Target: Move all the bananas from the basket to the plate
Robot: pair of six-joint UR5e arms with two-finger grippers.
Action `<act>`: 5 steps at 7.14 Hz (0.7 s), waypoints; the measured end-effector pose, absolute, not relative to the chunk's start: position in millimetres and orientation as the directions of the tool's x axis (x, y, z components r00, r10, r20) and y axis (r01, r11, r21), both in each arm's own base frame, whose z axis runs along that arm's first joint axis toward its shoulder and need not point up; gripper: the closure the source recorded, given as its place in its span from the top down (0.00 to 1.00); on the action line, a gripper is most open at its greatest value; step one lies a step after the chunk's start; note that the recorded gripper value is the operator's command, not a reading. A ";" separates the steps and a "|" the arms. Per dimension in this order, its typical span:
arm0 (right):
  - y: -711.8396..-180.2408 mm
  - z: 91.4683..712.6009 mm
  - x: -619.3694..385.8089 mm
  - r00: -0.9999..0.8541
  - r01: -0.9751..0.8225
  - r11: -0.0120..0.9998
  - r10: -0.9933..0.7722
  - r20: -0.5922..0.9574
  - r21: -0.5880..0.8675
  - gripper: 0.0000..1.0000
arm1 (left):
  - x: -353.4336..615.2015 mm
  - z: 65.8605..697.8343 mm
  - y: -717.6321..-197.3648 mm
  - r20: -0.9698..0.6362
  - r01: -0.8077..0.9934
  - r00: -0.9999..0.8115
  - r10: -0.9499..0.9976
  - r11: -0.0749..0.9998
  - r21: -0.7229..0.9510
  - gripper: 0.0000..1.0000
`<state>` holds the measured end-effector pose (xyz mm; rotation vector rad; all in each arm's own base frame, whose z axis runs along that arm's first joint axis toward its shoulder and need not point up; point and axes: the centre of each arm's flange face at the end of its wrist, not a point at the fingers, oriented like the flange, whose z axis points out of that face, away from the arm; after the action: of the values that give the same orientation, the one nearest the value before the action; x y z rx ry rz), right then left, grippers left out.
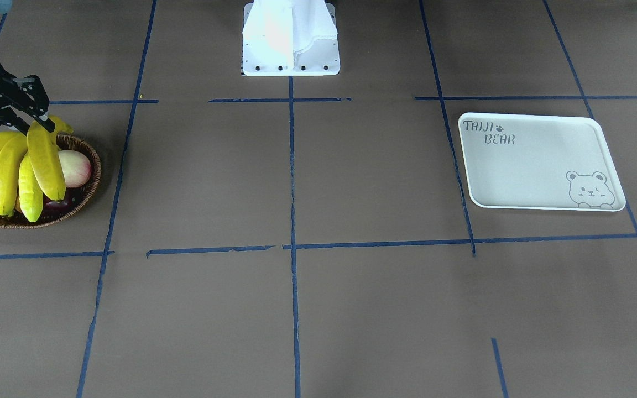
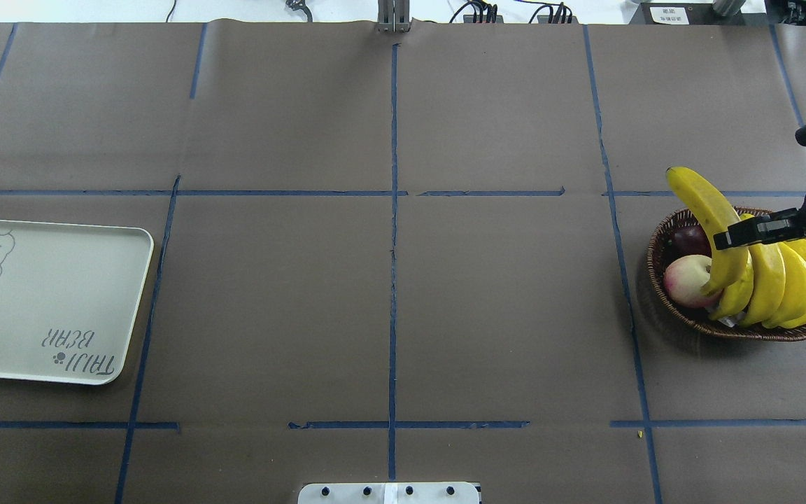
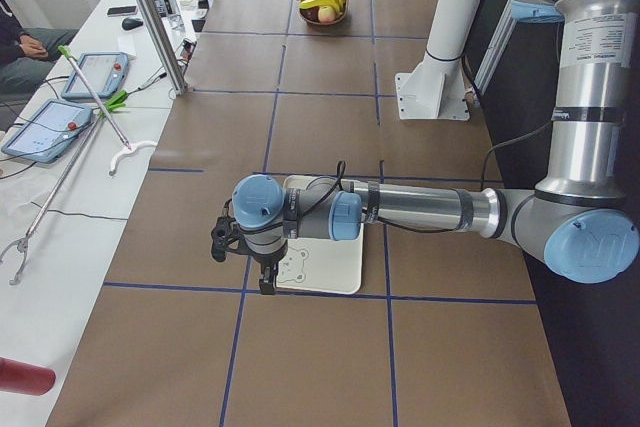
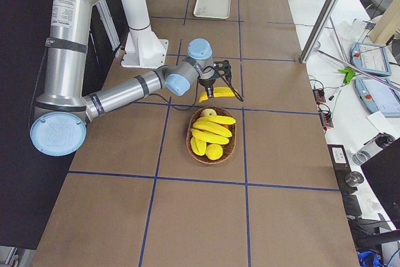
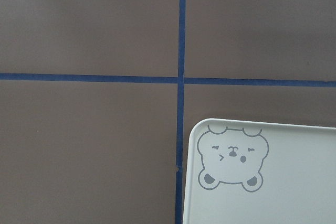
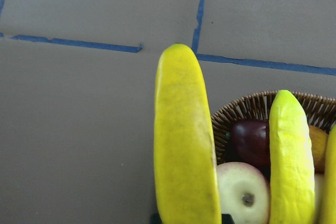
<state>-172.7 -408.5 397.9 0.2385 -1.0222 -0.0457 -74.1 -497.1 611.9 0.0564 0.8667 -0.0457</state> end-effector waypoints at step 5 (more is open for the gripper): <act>-411.4 228.7 -356.5 0.280 -0.300 0.954 0.064 0.958 0.024 0.01 | 117.9 478.7 -556.3 -0.913 0.167 0.390 -0.119 0.984 -0.057 1.00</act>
<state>-356.5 -411.4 228.7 0.2153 -1.2666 0.2465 117.9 -556.3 478.7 0.0468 1.1557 -0.1822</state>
